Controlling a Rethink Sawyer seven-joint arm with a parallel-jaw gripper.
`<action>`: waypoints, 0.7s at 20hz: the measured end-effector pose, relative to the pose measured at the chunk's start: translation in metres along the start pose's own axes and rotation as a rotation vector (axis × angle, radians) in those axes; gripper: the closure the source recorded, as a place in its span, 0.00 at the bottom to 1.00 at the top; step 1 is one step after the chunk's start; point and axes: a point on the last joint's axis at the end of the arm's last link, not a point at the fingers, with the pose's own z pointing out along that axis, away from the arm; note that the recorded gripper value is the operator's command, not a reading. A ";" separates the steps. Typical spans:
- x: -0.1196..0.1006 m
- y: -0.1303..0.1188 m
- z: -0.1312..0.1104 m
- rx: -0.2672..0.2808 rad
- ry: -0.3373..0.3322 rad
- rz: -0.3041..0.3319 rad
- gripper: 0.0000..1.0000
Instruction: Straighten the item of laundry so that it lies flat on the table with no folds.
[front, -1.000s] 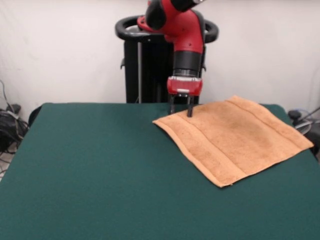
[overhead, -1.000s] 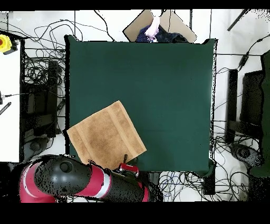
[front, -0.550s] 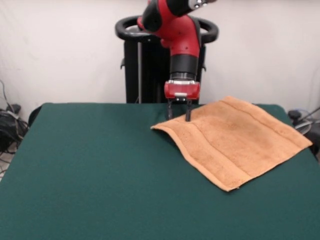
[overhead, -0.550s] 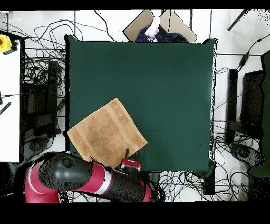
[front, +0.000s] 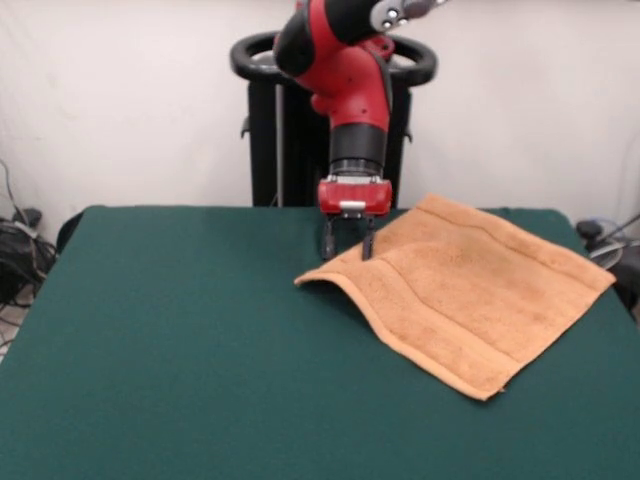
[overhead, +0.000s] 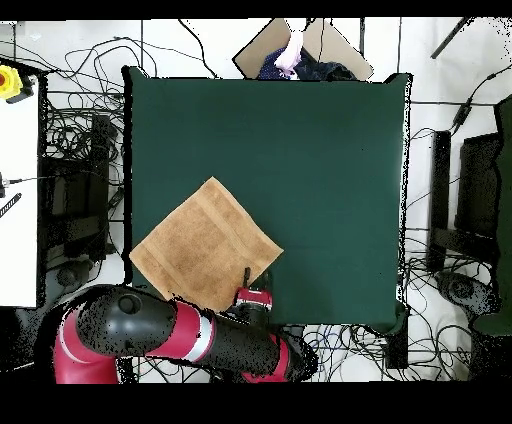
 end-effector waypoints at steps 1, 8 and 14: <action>-0.001 -0.001 0.001 -0.001 -0.003 -0.002 0.00; -0.008 -0.006 0.013 -0.001 -0.024 0.000 0.00; -0.010 -0.008 0.013 -0.009 -0.018 -0.011 0.00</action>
